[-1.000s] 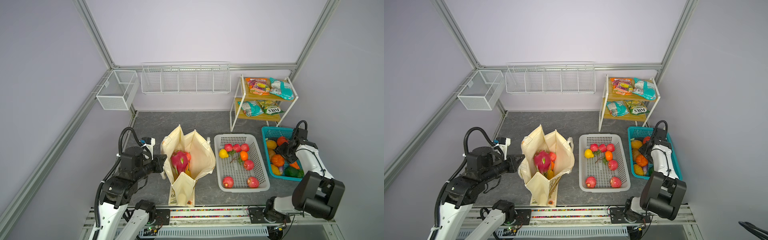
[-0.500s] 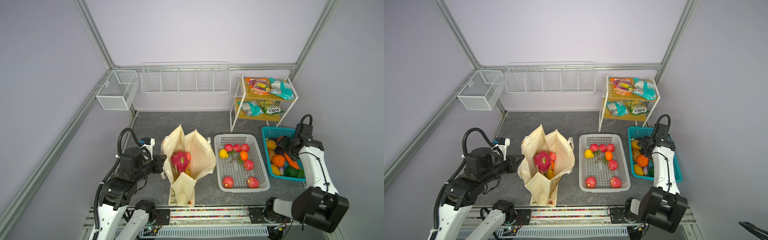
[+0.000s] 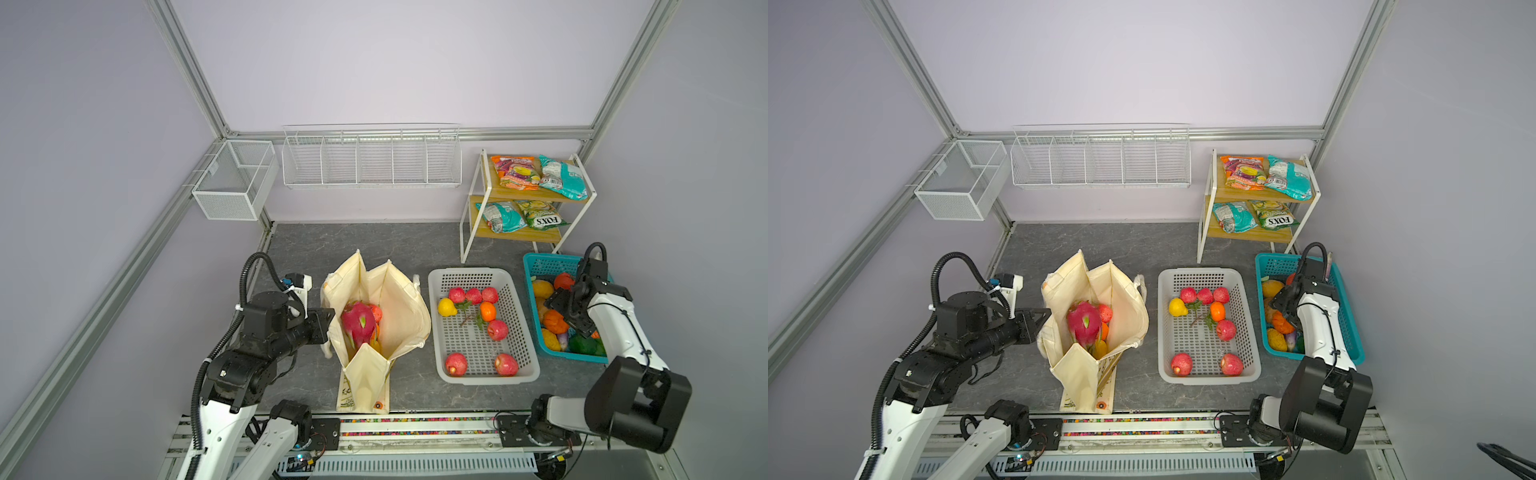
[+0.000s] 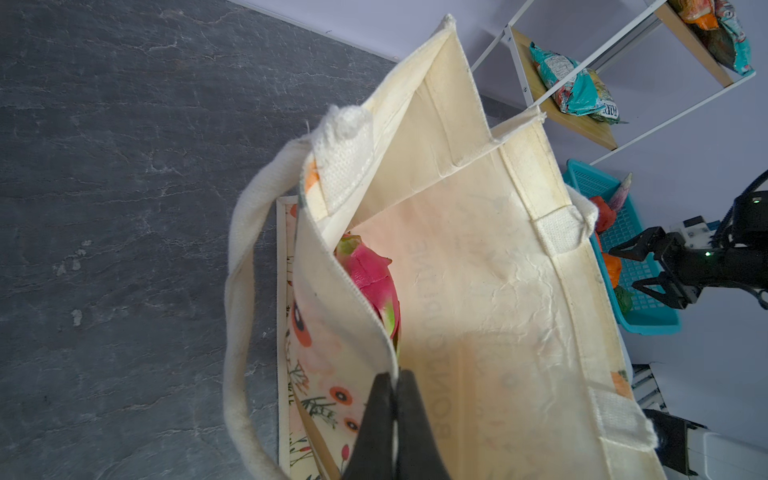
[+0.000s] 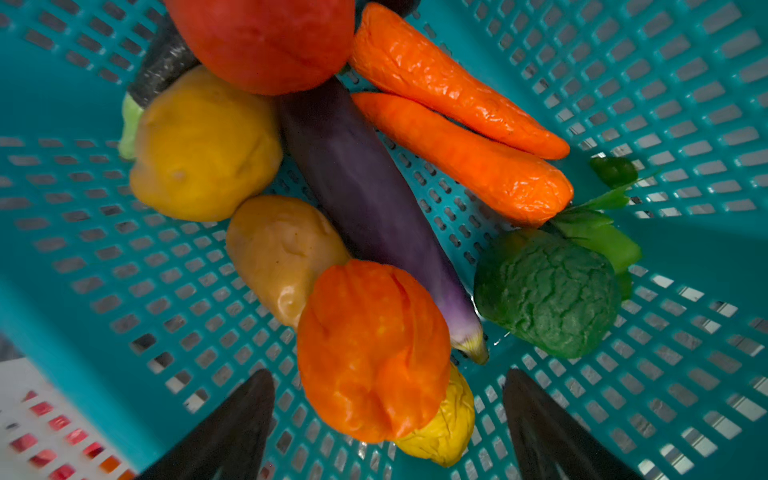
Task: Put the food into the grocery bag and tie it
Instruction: 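Lower the right gripper onto the orange pumpkin and close on it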
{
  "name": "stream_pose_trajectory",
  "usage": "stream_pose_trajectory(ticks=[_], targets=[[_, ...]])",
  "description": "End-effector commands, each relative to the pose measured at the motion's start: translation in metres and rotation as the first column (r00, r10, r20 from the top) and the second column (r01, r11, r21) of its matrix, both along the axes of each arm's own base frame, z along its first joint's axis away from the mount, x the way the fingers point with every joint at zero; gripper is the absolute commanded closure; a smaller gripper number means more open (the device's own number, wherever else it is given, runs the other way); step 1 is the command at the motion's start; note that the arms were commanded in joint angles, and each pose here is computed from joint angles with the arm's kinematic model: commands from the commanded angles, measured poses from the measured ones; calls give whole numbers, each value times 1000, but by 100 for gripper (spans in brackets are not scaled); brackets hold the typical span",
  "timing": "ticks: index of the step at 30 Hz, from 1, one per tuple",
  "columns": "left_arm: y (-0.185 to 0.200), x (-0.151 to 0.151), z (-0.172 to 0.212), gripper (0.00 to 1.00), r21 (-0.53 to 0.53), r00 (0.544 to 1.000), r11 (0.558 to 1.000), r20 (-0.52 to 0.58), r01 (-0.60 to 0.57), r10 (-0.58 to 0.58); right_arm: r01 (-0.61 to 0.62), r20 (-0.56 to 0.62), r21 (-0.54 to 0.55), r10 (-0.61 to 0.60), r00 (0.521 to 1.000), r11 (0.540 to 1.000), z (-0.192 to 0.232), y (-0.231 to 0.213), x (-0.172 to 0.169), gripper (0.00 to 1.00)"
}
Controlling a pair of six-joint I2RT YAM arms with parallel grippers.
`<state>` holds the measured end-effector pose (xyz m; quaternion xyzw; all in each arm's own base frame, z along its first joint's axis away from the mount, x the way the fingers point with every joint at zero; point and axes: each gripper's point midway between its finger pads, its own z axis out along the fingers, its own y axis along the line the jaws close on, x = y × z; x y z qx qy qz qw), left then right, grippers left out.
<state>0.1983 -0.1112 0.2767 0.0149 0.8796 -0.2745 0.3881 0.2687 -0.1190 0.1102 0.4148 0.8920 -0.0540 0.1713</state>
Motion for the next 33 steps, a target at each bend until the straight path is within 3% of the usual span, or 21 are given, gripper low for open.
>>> stream_pose_trajectory(ticks=[1,7,14,29,33], targets=[[0,-6,0,100,0,1000,1000,-31,4,-4,-22,-26,-22,21,999,1000,-13,-3,6,11],[4,-7,-1,100,17,999,1000,-48,-11,12,-52,-61,6,52,997,999,-30,-1,14,11],[8,-10,-5,100,23,998,999,-60,-29,30,-54,-65,13,55,996,998,-35,1,12,0],[11,-14,7,100,24,999,999,-29,-36,36,-50,1,39,50,999,998,-21,10,8,48],[10,-12,7,100,19,999,999,-22,-35,35,-48,33,36,47,998,998,-8,12,8,50]])
